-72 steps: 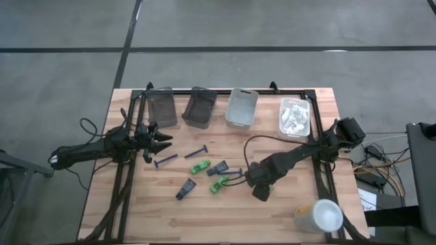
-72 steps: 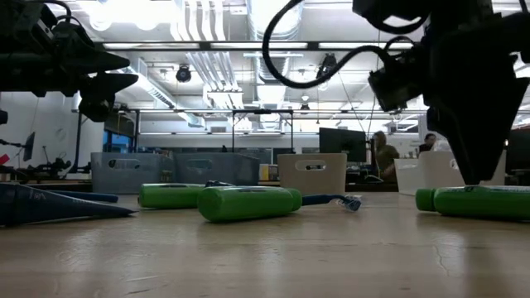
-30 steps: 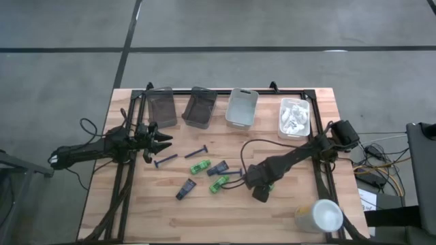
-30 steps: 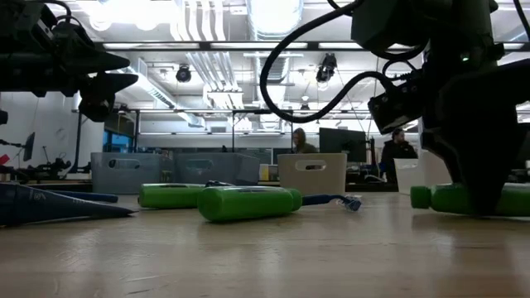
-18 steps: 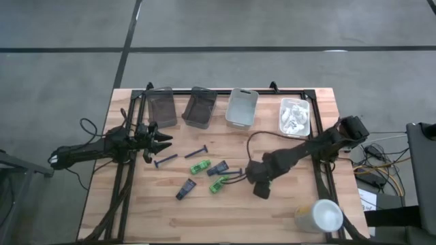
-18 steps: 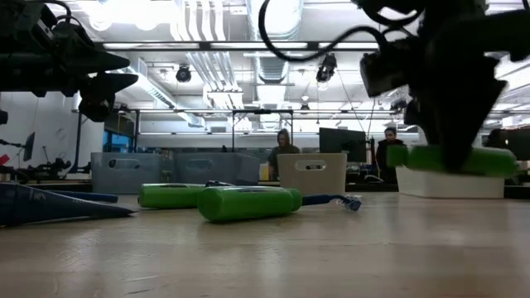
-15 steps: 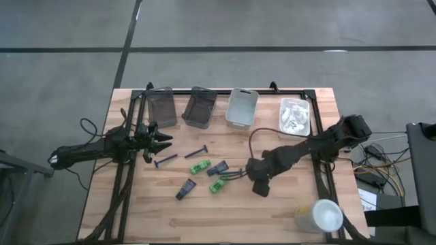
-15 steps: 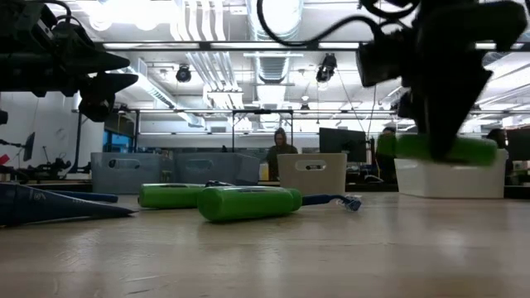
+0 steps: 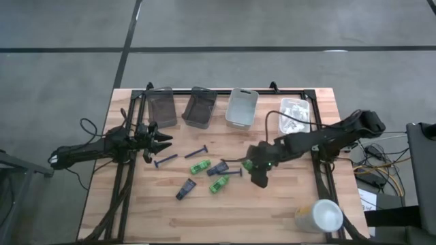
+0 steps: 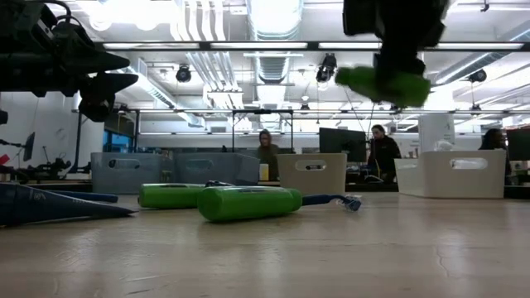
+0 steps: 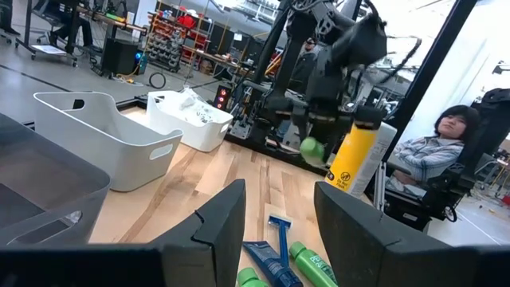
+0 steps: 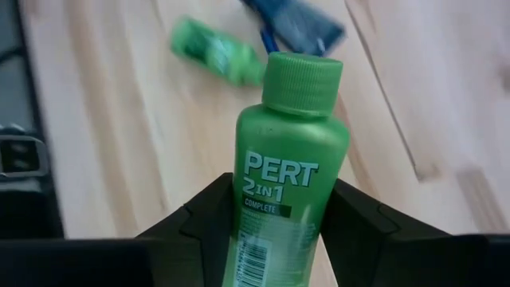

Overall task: Pick & Place Travel size toiletries
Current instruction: Put the green shampoo into the gray bin

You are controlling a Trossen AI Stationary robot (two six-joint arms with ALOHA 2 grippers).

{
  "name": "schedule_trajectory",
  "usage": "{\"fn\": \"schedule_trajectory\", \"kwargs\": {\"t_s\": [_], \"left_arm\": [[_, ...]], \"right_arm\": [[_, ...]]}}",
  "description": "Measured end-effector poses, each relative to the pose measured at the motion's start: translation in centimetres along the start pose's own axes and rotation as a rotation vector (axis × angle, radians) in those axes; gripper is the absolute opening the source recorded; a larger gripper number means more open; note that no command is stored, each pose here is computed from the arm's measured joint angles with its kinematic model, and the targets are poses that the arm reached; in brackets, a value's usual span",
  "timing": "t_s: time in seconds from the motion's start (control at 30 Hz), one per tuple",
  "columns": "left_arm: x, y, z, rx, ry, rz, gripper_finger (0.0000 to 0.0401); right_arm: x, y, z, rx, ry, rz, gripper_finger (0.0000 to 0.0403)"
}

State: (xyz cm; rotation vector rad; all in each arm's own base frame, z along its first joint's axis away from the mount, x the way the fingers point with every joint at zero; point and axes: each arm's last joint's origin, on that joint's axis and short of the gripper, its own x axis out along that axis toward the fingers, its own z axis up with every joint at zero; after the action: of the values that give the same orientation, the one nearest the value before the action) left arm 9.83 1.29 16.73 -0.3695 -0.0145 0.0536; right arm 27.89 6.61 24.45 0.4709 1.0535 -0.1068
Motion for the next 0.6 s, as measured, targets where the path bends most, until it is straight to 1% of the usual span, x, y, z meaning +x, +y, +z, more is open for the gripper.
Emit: {"fn": "schedule_trajectory", "kwargs": {"t_s": [0.13, 0.27, 0.43, 0.6], "left_arm": [[0.0, 0.0, 0.0, 0.000, 0.000, 0.000, 0.0156], [0.0, 0.0, 0.0, 0.000, 0.000, 0.000, 0.0156], [0.0, 0.0, 0.0, 0.000, 0.000, 0.000, 0.0156], [0.0, 0.0, 0.0, 0.000, 0.000, 0.000, 0.0156]], "right_arm": [[-0.9, 0.0, 0.8, -0.013, -0.079, 0.049, 0.0153], [-1.3, -0.1, 1.4, -0.031, -0.132, 0.074, 0.0162], [-1.5, -0.4, 1.8, -0.037, -0.148, 0.076, 0.0167], [-1.5, -0.7, 2.1, -0.059, -0.159, 0.071, 0.0156]]}}
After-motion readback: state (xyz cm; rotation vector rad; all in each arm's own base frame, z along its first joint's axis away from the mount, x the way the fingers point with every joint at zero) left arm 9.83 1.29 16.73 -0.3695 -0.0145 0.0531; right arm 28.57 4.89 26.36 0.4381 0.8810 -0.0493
